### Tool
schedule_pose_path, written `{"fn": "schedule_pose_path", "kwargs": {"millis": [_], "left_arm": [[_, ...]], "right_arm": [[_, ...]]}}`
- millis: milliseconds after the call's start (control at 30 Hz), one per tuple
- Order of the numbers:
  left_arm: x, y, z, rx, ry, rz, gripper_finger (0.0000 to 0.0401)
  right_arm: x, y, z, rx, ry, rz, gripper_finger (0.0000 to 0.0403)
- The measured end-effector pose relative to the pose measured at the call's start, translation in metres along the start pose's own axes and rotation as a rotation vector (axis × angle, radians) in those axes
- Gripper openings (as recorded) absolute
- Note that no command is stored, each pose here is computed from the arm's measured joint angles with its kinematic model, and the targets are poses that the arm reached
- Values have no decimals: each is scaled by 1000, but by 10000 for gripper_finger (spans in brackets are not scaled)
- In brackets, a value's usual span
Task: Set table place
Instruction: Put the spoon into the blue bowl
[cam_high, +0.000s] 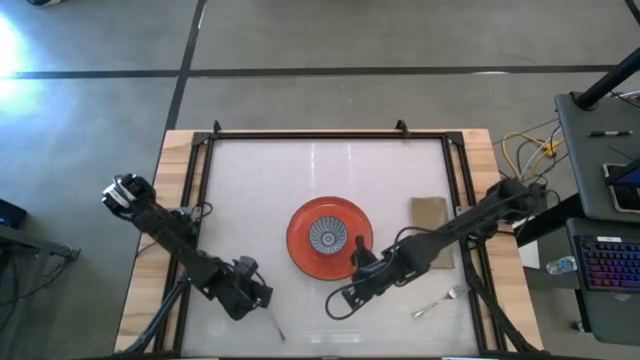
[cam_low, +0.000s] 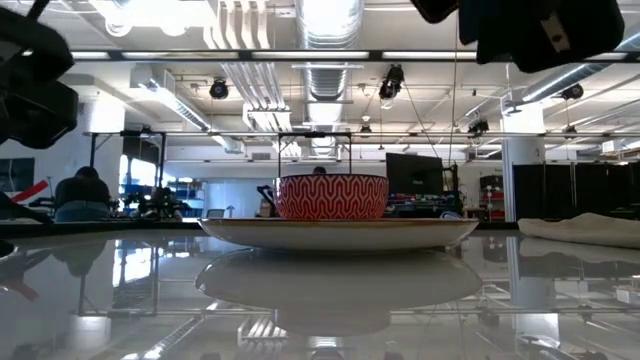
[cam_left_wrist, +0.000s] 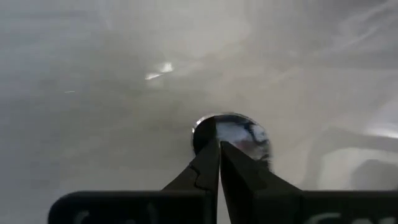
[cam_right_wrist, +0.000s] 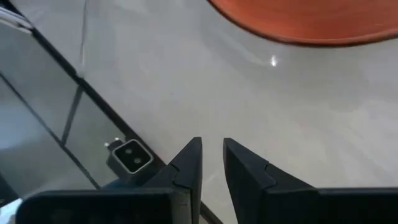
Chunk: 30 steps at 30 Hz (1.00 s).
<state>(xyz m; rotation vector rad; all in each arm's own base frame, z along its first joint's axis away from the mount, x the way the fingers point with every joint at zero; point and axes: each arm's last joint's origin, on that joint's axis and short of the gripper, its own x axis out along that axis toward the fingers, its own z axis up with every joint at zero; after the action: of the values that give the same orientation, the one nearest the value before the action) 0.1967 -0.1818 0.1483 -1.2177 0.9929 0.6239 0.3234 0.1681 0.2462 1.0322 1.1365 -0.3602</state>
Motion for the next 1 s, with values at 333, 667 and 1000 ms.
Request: {"fn": "schedule_pose_path", "kwargs": {"millis": [333, 667, 1000], "left_arm": [[36, -32, -24, -80, -27, -67, 0], [53, -58, -43, -106, -5, -27, 0], [60, -49, -51, -151, 53, 43, 0]], "right_arm": [[8, 16, 2, -114, 6, 22, 59], [5, 15, -12, -212, 28, 4, 59], [6, 16, -24, -260, 7, -1, 59]]}}
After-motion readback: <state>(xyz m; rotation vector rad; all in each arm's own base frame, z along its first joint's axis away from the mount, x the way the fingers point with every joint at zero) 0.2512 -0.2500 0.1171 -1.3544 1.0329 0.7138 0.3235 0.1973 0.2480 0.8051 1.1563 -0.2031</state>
